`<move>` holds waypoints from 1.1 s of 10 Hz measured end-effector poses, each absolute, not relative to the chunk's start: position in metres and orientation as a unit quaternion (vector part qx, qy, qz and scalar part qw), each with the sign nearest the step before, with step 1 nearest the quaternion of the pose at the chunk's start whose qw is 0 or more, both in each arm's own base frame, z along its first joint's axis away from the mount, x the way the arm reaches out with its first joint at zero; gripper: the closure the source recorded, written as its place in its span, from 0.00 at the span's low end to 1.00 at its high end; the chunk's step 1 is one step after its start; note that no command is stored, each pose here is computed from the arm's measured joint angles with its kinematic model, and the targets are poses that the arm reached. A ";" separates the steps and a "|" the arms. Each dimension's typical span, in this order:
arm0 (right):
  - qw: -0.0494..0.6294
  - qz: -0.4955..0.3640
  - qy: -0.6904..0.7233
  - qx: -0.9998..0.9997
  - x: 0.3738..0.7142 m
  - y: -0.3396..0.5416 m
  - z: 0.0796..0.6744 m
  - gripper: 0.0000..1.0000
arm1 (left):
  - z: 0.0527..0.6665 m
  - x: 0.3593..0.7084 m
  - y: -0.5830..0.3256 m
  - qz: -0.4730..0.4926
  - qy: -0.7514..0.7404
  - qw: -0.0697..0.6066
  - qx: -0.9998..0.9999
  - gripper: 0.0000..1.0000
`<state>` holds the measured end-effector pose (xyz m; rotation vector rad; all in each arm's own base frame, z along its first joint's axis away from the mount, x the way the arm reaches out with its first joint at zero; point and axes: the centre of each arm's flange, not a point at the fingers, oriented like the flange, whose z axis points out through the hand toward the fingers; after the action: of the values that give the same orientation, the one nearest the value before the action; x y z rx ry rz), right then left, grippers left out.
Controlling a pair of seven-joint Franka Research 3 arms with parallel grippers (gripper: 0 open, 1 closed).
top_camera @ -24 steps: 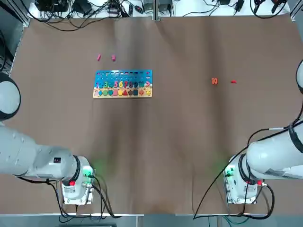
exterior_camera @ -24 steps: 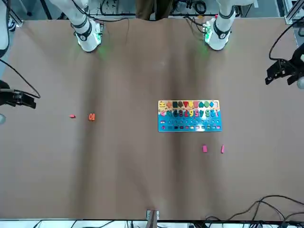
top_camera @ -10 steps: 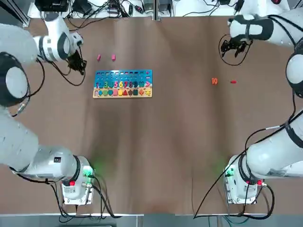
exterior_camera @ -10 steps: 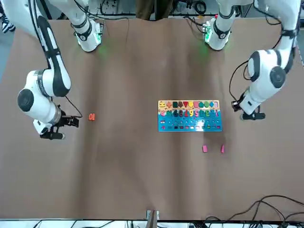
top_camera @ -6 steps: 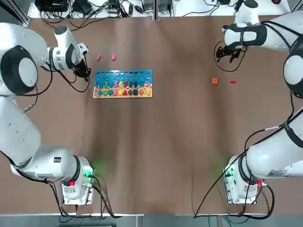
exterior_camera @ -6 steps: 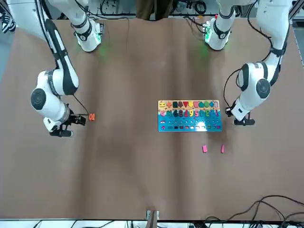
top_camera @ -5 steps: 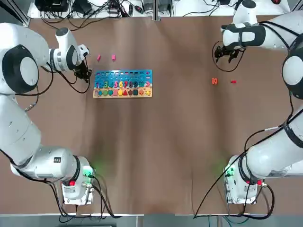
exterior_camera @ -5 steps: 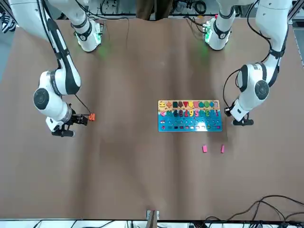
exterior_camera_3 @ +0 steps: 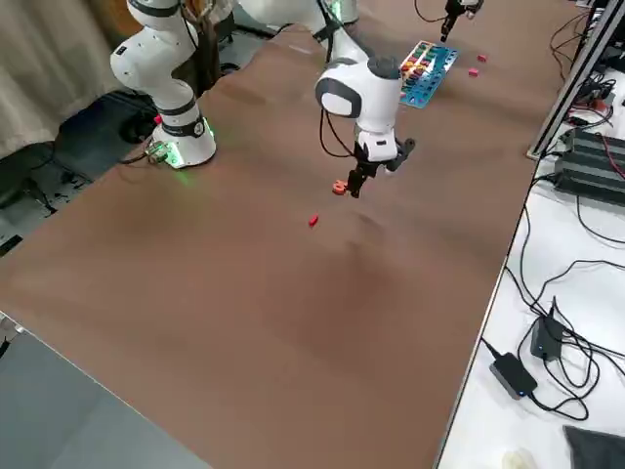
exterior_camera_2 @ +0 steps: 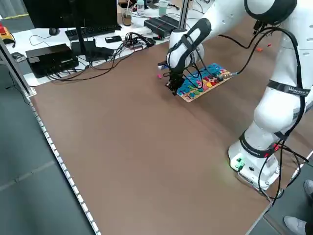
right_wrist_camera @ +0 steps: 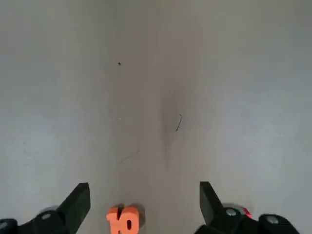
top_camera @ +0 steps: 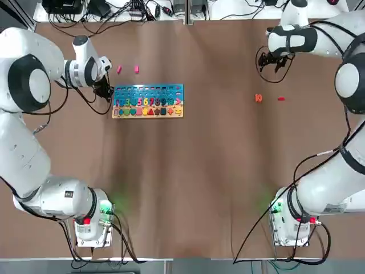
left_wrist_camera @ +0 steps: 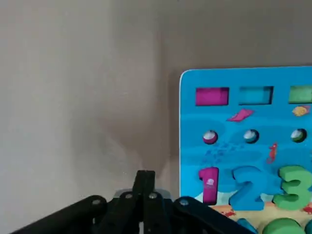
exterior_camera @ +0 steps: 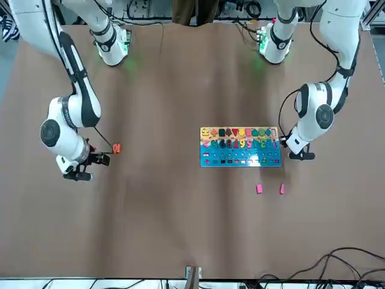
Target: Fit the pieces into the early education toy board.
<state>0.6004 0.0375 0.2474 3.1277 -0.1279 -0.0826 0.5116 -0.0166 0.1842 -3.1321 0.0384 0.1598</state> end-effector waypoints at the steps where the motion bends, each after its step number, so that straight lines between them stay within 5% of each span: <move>1: 0.005 -0.028 -0.041 0.999 0.602 0.038 0.242 0.01 | 0.182 0.512 -0.018 0.052 0.011 0.003 -0.999 0.99; 7: 0.002 -0.021 -0.032 0.999 0.596 0.045 0.232 0.01 | 0.175 0.516 -0.044 0.055 -0.009 0.008 -0.998 0.98; 11: -0.006 0.017 -0.017 1.000 0.554 0.057 0.196 0.01 | 0.175 0.516 -0.085 0.051 -0.019 0.009 -0.998 0.97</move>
<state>0.5538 0.0571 0.1956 3.1522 -0.0528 0.0523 0.5163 -0.0849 0.1755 -3.1192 -0.0598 0.1586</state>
